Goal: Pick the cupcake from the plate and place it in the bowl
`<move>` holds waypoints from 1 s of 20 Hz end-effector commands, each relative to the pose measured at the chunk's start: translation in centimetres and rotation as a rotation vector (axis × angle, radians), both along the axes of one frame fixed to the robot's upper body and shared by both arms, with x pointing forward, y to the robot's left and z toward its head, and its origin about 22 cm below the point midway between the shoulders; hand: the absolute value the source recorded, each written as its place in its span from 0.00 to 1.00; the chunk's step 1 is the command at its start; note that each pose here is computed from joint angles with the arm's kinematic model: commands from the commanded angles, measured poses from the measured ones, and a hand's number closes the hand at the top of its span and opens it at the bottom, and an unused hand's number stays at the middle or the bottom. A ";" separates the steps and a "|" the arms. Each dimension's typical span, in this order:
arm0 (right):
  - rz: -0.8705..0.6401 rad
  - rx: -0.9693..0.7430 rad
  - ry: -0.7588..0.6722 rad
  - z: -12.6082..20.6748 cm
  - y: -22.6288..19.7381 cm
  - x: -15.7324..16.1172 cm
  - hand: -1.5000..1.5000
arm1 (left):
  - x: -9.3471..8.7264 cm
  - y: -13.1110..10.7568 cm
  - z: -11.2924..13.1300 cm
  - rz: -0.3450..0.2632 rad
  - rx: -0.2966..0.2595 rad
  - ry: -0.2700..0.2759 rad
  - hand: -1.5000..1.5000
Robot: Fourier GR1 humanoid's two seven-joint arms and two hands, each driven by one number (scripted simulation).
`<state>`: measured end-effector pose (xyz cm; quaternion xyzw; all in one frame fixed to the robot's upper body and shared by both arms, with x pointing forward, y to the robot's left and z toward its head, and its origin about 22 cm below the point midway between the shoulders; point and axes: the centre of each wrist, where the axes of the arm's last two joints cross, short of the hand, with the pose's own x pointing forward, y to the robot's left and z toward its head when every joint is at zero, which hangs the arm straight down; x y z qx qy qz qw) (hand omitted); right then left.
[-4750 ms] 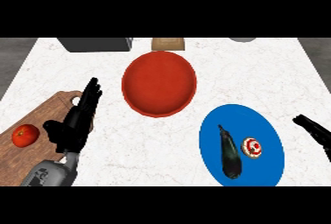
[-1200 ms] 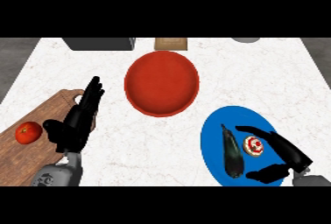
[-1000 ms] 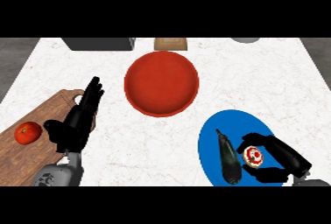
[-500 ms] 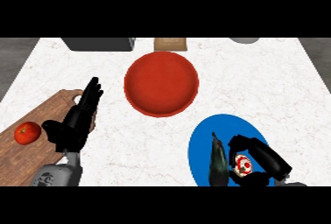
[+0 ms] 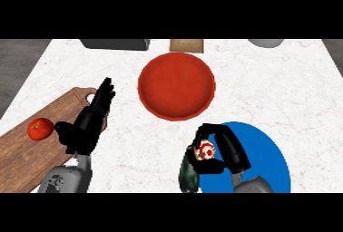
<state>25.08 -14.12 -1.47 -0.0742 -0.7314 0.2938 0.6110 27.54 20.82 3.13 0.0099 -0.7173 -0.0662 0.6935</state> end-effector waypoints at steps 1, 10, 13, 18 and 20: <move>-0.099 0.066 -0.142 3.4 4.3 0.6 1.00 | 0.2 -1.0 0.2 -0.032 0.002 0.007 0.50; -0.299 0.017 -0.363 9.5 10.4 2.3 1.00 | 0.6 -1.2 0.0 -0.043 0.012 0.020 0.50; -0.358 -0.024 -0.352 11.2 11.9 3.2 1.00 | 0.8 -1.2 0.2 -0.035 0.010 0.023 0.50; -0.465 -0.062 -0.345 16.1 14.7 5.2 1.00 | 1.2 -1.8 -0.2 -0.040 0.012 0.031 0.50; -0.513 -0.073 -0.347 17.9 15.8 5.8 1.00 | 1.2 -1.2 0.0 -0.046 0.015 0.014 0.50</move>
